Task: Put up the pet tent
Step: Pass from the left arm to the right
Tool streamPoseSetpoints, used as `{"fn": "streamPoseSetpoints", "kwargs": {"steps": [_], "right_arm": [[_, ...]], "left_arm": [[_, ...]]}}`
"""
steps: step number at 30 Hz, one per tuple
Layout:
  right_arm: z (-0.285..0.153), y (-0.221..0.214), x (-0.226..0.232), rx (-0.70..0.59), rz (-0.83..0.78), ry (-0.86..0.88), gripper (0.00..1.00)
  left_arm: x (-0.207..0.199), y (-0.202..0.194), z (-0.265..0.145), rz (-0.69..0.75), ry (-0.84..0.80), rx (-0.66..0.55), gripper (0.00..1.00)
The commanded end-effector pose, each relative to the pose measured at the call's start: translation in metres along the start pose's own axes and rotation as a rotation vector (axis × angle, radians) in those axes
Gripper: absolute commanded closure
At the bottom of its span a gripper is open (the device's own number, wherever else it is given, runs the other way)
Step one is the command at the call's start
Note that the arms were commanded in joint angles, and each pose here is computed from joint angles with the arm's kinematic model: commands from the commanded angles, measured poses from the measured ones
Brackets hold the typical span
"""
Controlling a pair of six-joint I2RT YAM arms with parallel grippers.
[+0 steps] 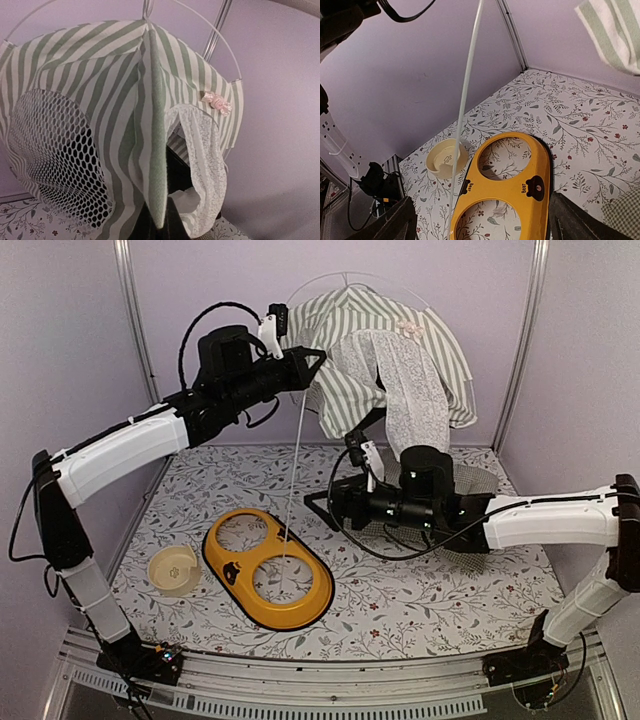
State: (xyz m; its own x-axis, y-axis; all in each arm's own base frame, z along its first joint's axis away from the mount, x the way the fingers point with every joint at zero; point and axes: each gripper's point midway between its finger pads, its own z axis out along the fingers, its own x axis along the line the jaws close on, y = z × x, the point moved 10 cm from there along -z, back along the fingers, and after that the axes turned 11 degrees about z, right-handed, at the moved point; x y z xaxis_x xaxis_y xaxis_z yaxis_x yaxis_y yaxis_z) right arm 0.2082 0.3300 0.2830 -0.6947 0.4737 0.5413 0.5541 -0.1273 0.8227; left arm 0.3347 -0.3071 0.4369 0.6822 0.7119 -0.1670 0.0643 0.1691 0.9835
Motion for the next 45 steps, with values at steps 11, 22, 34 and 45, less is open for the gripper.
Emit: {"fn": "streamPoseSetpoints", "kwargs": {"steps": [11, 22, 34, 45], "right_arm": [[0.019, -0.051, -0.007, 0.093, 0.122, 0.097, 0.15], [0.028, -0.086, -0.013, 0.210, 0.230, 0.149, 0.31], [0.027, -0.103, -0.018, 0.243, 0.248, 0.123, 0.63], [0.029, -0.100, -0.017, 0.236, 0.220, 0.107, 0.89]], "left_arm": [[-0.014, 0.024, 0.012, -0.045, -0.023, -0.162, 1.00], [-0.018, 0.029, 0.019, -0.056, -0.015, -0.196, 1.00], [-0.022, 0.036, 0.027, -0.047, -0.022, -0.208, 1.00], [-0.024, 0.039, 0.026, -0.042, -0.033, -0.205, 1.00]]}}
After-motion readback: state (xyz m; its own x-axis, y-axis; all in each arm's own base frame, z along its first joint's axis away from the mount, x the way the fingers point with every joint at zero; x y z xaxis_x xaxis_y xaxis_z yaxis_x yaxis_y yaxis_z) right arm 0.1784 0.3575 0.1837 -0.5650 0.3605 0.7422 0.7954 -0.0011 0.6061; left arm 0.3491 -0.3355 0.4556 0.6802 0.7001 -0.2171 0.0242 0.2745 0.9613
